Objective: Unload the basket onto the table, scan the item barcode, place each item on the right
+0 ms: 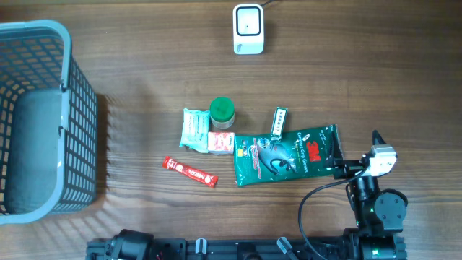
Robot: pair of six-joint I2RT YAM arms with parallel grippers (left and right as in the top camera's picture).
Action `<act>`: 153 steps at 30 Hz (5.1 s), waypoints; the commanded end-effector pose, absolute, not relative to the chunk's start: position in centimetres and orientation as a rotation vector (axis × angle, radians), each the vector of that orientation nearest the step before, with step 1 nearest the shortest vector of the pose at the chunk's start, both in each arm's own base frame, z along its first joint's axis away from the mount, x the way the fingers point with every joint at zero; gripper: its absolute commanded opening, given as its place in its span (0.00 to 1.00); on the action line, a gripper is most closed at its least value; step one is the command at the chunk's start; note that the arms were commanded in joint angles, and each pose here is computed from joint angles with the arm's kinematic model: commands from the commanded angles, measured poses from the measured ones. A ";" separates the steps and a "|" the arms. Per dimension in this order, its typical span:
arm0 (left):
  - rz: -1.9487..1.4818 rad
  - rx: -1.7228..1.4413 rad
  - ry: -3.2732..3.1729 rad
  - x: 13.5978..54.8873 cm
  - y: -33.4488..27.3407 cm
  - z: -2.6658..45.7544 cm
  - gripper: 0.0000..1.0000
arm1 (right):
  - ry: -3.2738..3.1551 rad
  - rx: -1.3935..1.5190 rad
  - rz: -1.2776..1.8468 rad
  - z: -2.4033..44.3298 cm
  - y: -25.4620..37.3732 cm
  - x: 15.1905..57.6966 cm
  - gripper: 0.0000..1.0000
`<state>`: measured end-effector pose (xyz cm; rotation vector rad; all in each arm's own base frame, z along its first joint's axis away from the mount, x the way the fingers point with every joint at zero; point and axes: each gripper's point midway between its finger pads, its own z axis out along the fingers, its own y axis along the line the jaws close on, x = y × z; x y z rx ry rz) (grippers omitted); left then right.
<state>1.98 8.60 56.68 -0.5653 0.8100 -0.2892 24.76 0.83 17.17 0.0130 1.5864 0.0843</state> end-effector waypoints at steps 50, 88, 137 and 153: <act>-0.378 -0.583 0.783 -3.1 7.1 50.9 1.00 | 1.581 0.006 0.083 17.3 0.9 24.7 1.00; -0.208 -0.367 1.531 20.1 1.5 26.9 1.00 | 2.121 0.197 0.793 26.0 8.6 24.2 0.99; -0.200 -0.364 1.608 20.0 1.3 25.1 1.00 | 2.561 -1.188 0.271 9.8 30.8 36.1 1.00; -0.200 -0.364 1.608 20.0 1.3 25.1 1.00 | 2.624 -1.058 0.228 5.5 31.7 37.9 0.80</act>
